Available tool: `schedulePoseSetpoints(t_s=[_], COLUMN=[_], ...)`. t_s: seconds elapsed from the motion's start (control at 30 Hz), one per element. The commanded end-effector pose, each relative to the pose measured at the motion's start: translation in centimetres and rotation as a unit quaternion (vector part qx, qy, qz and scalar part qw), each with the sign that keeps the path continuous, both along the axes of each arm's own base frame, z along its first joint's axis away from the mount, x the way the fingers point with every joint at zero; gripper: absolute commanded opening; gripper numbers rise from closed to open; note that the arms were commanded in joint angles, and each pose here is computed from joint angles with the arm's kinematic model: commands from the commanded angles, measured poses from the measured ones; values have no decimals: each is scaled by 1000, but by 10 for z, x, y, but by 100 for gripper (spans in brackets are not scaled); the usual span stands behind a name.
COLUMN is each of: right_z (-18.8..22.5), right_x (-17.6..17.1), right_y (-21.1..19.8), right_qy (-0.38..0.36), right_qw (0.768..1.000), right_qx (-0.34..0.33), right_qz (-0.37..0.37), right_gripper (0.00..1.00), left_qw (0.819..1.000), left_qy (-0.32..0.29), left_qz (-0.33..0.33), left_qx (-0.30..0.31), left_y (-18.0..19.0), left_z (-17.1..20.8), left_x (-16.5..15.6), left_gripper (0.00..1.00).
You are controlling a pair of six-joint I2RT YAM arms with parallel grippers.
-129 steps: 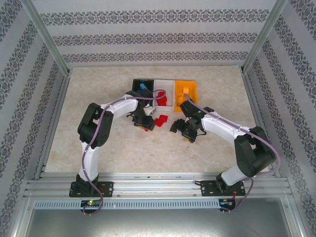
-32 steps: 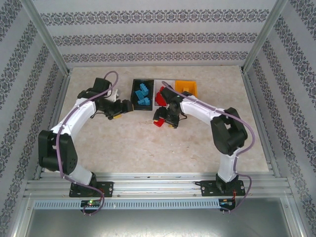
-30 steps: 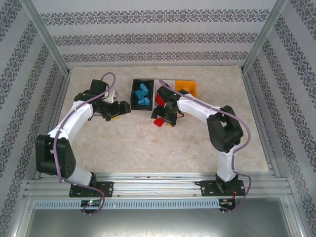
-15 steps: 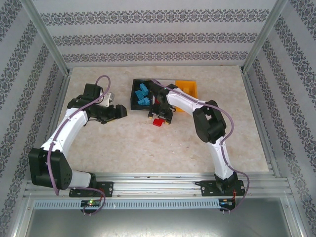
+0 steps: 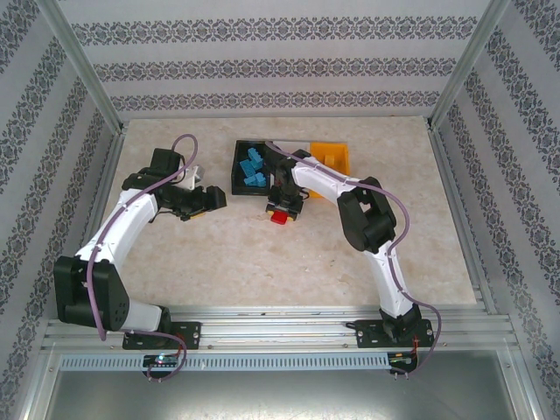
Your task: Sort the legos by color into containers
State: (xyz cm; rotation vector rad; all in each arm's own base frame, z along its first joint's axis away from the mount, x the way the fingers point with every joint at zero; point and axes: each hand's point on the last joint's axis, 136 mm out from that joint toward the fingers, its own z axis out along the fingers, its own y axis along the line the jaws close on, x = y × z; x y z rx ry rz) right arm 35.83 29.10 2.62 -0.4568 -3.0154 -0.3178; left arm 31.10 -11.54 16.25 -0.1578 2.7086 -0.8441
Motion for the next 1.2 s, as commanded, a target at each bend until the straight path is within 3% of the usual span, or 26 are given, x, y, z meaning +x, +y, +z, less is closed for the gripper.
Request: schedulePoseSetpoints(t_s=[0.0, 0.47, 0.87, 1.17], right_z=[4, 73, 113, 137], right_x=[-7, -15, 80, 142], right_y=[2, -21, -48, -49], right_qy=[2, -66, -124, -152], right_qw=[1000, 996, 985, 980], right_qx=[-2, 53, 86, 94], right_qz=[5, -30, -78, -83], right_gripper=[43, 44, 46, 66], left_qw=[1000, 1000, 999, 999], left_qy=[0, 21, 40, 31], left_qz=[-11, -12, -15, -19], left_qx=[-2, -14, -30, -5], left_y=[-1, -6, -11, -3], left_z=[3, -6, -13, -13], left_x=[1, 14, 14, 9], left_gripper=[80, 82, 86, 91])
